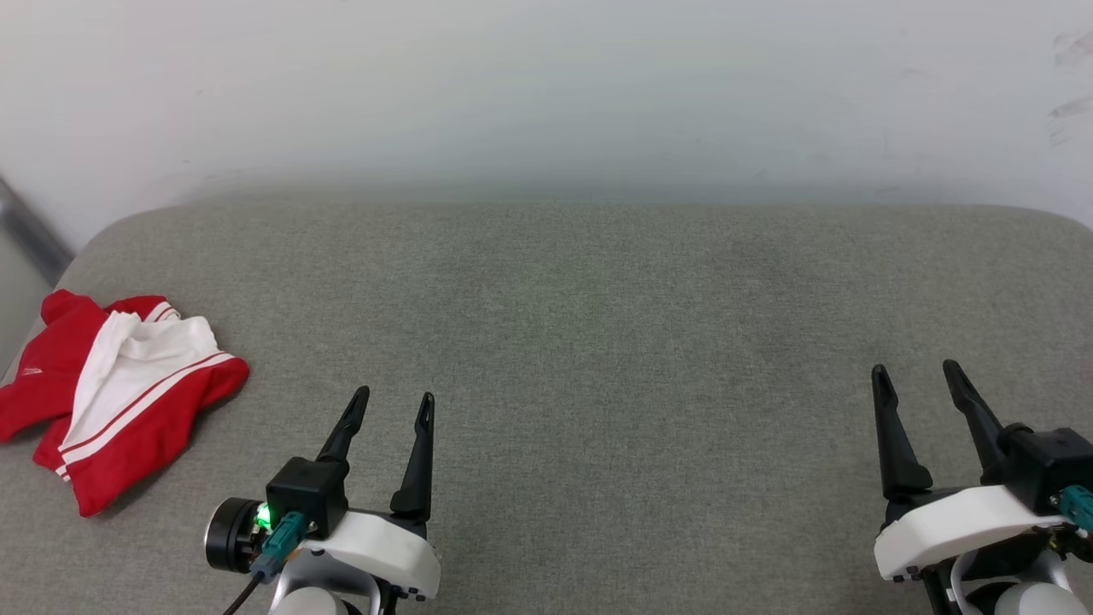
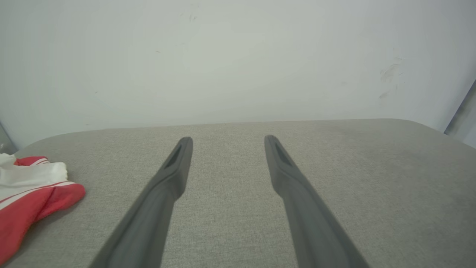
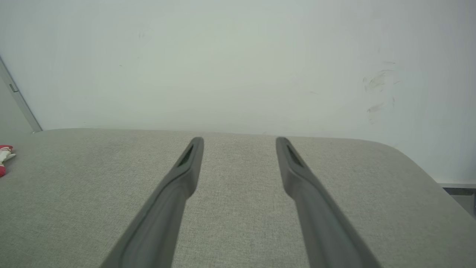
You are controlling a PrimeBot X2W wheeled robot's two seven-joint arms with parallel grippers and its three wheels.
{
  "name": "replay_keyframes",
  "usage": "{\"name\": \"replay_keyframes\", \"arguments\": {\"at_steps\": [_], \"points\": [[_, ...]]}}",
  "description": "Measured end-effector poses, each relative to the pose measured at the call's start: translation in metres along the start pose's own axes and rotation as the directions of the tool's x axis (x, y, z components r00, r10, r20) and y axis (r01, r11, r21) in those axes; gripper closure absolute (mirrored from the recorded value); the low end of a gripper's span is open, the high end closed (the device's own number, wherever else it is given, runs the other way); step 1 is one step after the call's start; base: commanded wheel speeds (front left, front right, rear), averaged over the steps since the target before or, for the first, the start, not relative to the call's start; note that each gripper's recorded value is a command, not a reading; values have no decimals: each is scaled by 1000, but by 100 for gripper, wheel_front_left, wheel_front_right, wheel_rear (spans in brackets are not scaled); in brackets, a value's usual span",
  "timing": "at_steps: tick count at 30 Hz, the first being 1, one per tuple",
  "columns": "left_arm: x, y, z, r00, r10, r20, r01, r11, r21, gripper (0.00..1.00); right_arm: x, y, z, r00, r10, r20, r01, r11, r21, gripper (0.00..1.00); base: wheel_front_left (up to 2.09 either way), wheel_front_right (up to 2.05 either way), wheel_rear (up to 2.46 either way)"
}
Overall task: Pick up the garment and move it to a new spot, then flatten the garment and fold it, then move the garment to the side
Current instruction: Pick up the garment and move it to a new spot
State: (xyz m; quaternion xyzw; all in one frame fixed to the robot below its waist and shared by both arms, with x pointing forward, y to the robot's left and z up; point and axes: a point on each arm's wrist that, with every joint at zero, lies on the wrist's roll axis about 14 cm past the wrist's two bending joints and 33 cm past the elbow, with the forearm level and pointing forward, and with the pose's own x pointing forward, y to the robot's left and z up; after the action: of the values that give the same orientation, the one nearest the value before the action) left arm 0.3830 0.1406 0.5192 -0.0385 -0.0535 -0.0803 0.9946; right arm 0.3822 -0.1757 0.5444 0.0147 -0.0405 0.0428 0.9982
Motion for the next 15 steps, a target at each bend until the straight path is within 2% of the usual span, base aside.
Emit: {"name": "replay_keyframes", "arguments": {"at_steps": [8, 15], "points": [[-1, 7, 2, 1000, 23, 4, -23, 1000, -1, 0, 4, 7, 1, 1000, 21, 6, -21, 1000, -8, 0, 0, 0, 0], [-15, 34, 7, 993, 118, 16, -118, 993, -5, 0, 18, 45, 7, 991, 132, 24, -132, 991, -12, 0, 0, 0, 0]]}}
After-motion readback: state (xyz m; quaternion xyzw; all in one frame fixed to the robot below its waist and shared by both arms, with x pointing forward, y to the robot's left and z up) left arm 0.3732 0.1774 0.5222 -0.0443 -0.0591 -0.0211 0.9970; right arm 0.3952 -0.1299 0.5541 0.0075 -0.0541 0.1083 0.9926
